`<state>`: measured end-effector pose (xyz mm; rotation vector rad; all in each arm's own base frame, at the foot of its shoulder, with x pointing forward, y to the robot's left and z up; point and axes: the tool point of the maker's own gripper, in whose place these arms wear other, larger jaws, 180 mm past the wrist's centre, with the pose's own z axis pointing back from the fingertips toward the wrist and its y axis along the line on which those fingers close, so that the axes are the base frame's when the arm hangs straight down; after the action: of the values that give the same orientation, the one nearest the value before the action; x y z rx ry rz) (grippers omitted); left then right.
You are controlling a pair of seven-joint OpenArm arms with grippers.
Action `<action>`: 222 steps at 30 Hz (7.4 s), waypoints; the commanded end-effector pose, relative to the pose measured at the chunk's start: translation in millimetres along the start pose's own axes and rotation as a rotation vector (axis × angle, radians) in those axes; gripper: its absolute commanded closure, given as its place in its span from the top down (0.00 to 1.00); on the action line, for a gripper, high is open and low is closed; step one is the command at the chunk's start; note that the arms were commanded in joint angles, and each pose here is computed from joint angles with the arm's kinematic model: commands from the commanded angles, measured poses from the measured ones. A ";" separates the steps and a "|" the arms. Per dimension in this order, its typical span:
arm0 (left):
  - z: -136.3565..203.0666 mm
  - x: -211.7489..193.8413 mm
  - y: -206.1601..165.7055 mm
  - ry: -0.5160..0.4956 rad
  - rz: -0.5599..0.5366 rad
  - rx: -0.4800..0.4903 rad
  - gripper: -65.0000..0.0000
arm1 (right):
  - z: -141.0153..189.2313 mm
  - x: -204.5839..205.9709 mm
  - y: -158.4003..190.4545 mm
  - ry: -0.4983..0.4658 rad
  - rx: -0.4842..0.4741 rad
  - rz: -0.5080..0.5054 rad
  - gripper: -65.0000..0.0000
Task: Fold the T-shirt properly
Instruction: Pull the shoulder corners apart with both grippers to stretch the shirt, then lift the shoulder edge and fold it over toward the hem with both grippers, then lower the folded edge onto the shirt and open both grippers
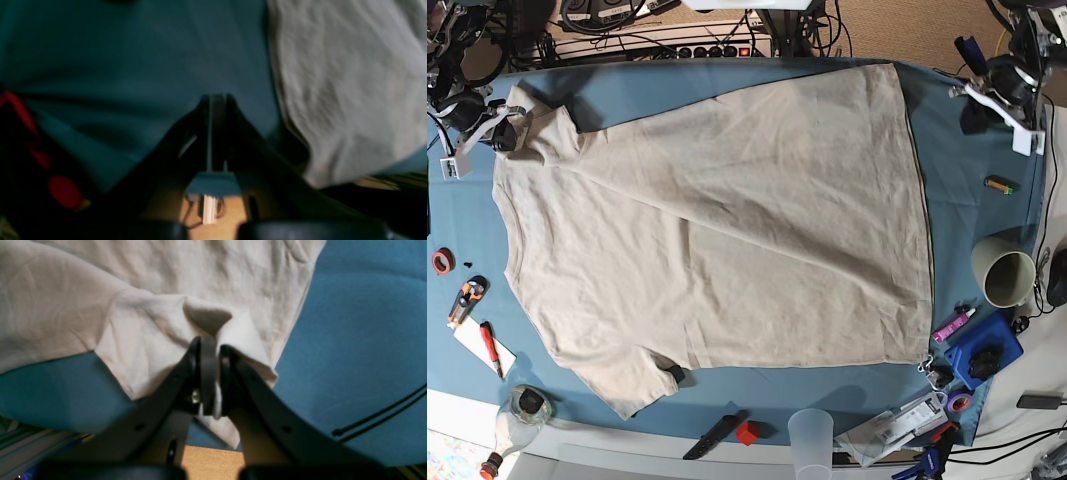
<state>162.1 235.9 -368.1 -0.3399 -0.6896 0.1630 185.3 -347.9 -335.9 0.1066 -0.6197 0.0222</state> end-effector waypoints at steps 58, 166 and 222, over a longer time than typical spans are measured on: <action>-15.6 -63.5 -96.7 0.126 0.002 -0.205 0.00 | 7.6 12.0 10.6 -0.021 0.074 0.010 0.00; -142.1 161.4 -28.0 -0.177 -0.265 -0.054 0.00 | -125.0 188.0 -22.8 -0.292 -0.062 -0.084 0.00; -124.1 175.2 -76.3 -0.117 -0.281 -0.244 0.32 | -83.3 220.0 -31.1 -0.371 -0.022 -0.078 0.24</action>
<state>368.2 175.2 -344.5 -0.4688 -0.8118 -0.1567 403.8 -363.2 -307.3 0.1316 -0.9051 -0.0904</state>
